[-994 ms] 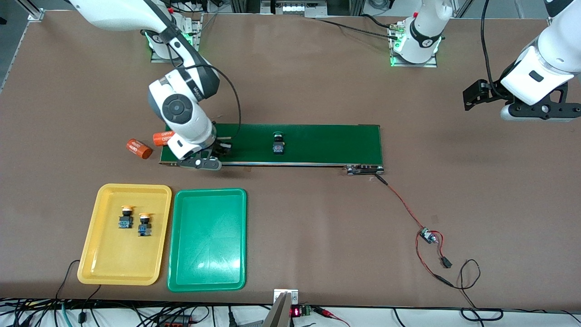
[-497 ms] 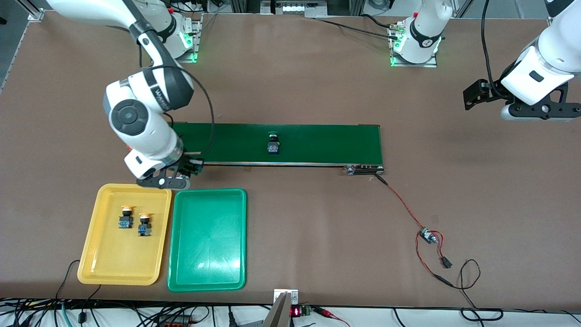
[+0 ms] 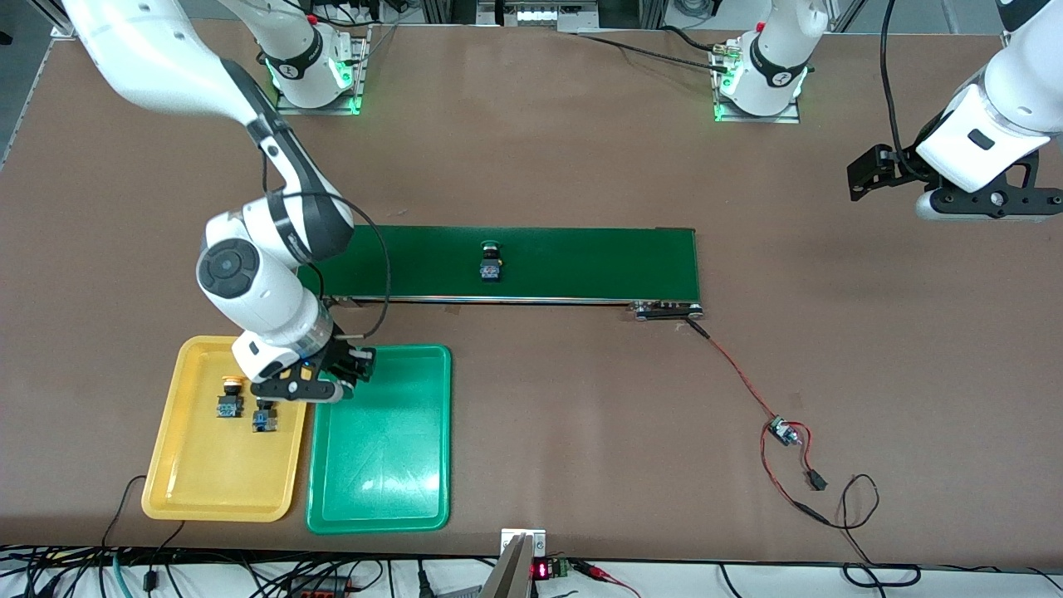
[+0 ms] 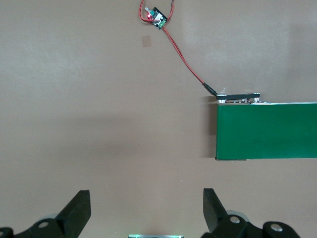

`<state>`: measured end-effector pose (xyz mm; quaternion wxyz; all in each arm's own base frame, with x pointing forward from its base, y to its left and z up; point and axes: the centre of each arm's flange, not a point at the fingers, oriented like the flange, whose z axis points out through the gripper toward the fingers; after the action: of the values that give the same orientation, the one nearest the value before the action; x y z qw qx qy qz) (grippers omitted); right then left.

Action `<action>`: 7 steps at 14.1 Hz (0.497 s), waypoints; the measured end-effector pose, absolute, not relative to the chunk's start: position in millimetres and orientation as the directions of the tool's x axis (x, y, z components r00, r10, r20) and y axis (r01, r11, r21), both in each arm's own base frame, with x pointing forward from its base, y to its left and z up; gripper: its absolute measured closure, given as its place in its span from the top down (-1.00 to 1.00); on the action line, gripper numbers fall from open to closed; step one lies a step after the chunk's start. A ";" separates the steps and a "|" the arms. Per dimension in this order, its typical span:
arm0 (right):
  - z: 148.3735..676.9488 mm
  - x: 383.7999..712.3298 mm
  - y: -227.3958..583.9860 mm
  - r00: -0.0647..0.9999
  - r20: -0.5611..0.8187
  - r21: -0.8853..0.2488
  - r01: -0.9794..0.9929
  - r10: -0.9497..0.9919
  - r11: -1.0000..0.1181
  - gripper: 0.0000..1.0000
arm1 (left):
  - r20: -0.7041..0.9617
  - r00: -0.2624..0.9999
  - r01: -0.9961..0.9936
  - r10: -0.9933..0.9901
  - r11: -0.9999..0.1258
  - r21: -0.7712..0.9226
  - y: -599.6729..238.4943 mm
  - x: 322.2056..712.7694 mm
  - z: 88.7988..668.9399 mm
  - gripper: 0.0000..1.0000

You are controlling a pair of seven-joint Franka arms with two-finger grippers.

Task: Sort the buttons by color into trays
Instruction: 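Carry the green button to the green tray and open the right gripper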

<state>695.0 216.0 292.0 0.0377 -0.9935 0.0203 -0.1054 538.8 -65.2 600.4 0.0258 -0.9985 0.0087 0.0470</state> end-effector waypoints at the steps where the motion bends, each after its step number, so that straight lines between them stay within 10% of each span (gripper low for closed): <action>1: 277.3 698.6 214.6 0.973 0.229 -0.063 -0.019 -0.032 -0.998 -0.16 | -0.094 0.995 -0.020 -0.015 -0.999 -0.051 -65.3 538.8 600.8 1.00; 7: 235.1 707.6 201.0 0.963 0.269 -0.024 0.006 0.000 -1.000 -0.16 | -0.088 0.996 -0.029 -0.024 -0.998 -0.050 -70.2 538.3 603.3 1.00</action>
<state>707.6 201.0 235.1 0.0124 -0.9907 -0.0015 -0.1356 538.3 -70.2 603.3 0.0256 -0.9986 0.0132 0.0438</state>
